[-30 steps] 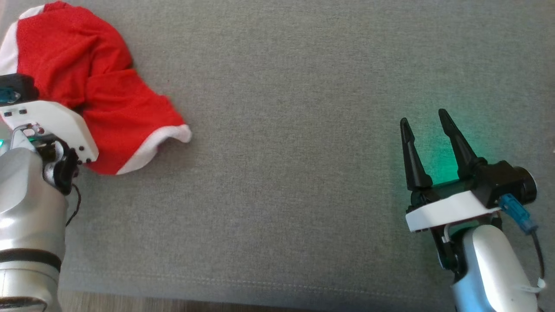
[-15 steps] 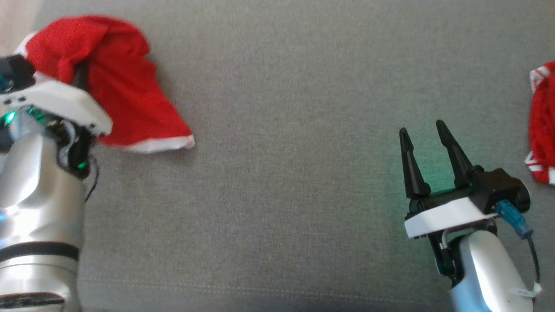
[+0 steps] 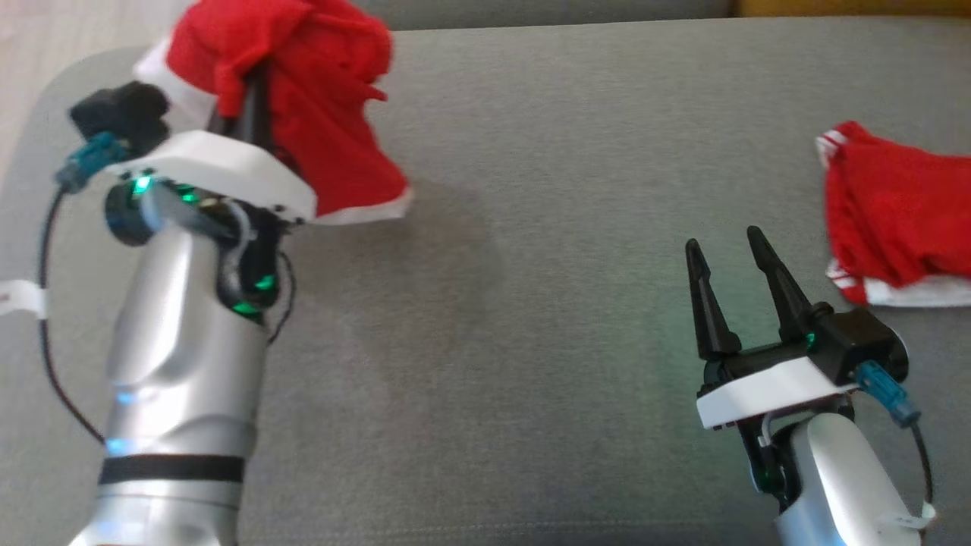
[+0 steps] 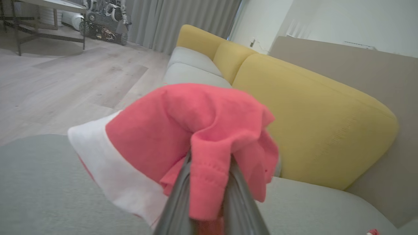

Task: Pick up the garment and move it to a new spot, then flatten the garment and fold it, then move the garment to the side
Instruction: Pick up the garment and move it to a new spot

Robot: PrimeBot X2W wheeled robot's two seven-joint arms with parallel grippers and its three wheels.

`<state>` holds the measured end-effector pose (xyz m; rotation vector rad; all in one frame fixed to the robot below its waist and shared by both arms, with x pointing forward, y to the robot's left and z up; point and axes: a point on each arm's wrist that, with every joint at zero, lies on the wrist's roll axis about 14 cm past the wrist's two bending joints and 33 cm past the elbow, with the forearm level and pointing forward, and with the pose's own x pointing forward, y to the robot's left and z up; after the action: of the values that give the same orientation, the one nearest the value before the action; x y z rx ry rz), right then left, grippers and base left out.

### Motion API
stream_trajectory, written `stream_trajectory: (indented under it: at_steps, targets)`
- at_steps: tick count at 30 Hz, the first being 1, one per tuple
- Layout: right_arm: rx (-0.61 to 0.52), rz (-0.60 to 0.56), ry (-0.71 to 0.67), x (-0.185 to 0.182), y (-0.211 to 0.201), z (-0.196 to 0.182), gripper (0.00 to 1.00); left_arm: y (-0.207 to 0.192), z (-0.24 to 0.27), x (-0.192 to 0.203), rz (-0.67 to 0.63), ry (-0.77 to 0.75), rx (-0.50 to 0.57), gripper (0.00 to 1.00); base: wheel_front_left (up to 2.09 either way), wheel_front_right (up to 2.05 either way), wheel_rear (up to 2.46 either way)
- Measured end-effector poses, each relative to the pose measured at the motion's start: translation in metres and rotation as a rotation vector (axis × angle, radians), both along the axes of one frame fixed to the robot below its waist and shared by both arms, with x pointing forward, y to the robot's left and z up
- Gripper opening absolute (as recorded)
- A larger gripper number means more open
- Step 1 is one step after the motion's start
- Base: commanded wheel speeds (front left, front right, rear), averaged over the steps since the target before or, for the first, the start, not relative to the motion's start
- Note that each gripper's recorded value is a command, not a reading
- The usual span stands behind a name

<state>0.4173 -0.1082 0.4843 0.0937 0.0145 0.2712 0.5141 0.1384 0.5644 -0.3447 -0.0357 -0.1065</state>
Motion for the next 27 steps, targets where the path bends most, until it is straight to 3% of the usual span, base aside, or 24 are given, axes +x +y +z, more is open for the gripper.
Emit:
stream_trajectory:
  at_steps: [4,6,12,21,22,23,24,27]
  targets:
    - [-0.007,-0.053,-0.007,-0.006,-0.019,0.003,1.0,-0.037,0.001,0.001,-0.038,-0.008,-0.025,0.0,0.0,0.0,0.0]
    - [-0.011,-0.083,-0.008,-0.009,-0.03,0.004,1.0,-0.061,-0.013,-0.005,-0.07,0.045,-0.089,0.0,0.0,0.0,0.0]
    - [-0.02,-0.168,-0.02,-0.023,-0.059,0.009,1.0,-0.146,-0.077,-0.057,-0.193,0.277,-0.167,0.0,0.0,0.0,0.0]
    - [-0.023,-0.254,-0.029,-0.041,-0.088,0.013,1.0,-0.237,-0.079,-0.11,-0.427,0.385,-0.187,0.0,0.0,0.0,0.0]
    - [-0.022,-0.255,-0.027,-0.041,-0.088,0.013,1.0,-0.241,-0.075,-0.111,-0.443,0.375,-0.186,0.1,0.0,0.0,0.0]
    - [-0.02,-0.255,-0.024,-0.041,-0.088,0.012,1.0,-0.245,-0.071,-0.111,-0.458,0.372,-0.197,0.44,0.0,0.0,0.0]
    - [-0.015,-0.254,-0.02,-0.042,-0.087,0.01,1.0,-0.248,-0.069,-0.111,-0.467,0.378,-0.212,1.0,0.0,0.0,0.0]
    - [-0.002,-0.23,-0.008,-0.04,-0.079,0.007,1.0,-0.25,-0.069,-0.11,-0.474,0.381,-0.219,1.0,0.0,0.0,0.0]
